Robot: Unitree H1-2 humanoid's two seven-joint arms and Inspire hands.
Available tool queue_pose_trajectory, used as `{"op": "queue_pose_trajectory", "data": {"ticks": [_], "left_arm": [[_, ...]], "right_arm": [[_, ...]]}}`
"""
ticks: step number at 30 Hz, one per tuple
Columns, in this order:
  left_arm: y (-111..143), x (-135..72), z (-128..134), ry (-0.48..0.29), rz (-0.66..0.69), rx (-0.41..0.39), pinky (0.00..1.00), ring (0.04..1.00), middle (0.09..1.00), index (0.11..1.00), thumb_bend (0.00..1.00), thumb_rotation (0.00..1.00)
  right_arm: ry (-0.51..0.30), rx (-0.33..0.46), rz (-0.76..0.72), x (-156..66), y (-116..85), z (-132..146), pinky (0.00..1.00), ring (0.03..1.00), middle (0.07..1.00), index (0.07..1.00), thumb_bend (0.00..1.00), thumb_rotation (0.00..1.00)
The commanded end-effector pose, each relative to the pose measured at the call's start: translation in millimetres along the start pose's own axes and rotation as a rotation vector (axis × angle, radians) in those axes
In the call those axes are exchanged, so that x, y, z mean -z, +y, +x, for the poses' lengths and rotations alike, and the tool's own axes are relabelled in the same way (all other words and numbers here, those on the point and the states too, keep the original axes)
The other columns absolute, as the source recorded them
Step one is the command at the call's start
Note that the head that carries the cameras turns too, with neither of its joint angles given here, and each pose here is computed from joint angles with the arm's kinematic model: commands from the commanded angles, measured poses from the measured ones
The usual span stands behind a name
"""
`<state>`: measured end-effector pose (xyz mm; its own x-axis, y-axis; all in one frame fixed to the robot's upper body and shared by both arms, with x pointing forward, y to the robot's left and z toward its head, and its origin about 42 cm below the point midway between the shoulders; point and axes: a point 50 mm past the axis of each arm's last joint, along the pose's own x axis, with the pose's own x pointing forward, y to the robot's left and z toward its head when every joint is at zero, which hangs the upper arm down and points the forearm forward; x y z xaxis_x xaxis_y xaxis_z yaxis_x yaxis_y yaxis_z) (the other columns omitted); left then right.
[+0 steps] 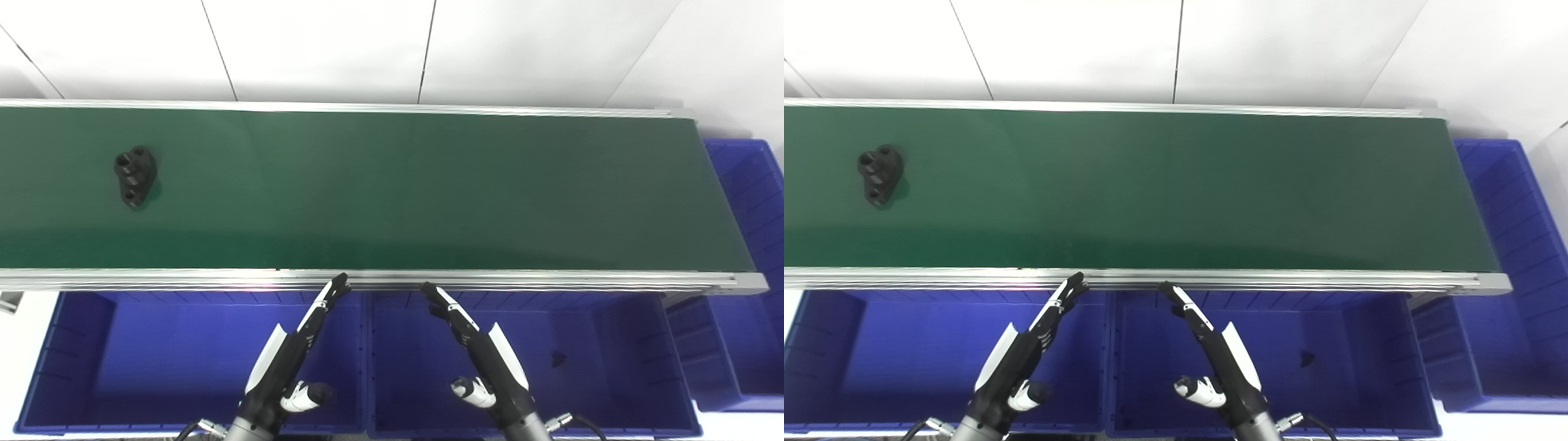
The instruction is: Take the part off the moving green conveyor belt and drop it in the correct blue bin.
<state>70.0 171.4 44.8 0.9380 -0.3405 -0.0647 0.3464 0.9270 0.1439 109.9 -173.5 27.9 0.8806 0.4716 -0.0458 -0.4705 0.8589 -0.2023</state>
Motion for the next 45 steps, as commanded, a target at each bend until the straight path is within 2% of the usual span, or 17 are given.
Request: {"op": "queue_pose_trajectory", "data": {"ticks": [1,9,35,45], "left_arm": [[0.1,-6.5,-1.3,-0.053,-0.002,-0.007,1.00,1.000,0.962,0.980,1.00,1.00],[-0.3,-11.3,-2.0,-0.068,0.013,-0.006,1.00,1.000,0.963,0.983,1.00,1.00],[-1.4,-8.1,1.0,-0.064,0.017,-0.012,1.00,0.997,0.957,0.973,1.00,1.00],[-6.0,3.5,2.0,-0.035,0.008,0.010,0.99,0.992,0.950,0.962,0.99,1.00]], "right_arm": [[-0.084,0.018,0.016,-13.9,-0.1,1.4,0.87,0.937,0.956,0.920,0.99,1.00],[-0.112,0.005,0.047,-24.3,-1.2,-3.8,0.87,0.943,0.962,0.935,0.97,1.00],[-0.080,0.003,-0.010,-12.8,-3.4,-4.1,0.94,0.979,0.975,0.944,0.99,1.00],[-0.054,-0.010,-0.032,-3.6,-4.0,-6.6,1.00,0.996,0.978,0.951,0.95,1.00]]}}
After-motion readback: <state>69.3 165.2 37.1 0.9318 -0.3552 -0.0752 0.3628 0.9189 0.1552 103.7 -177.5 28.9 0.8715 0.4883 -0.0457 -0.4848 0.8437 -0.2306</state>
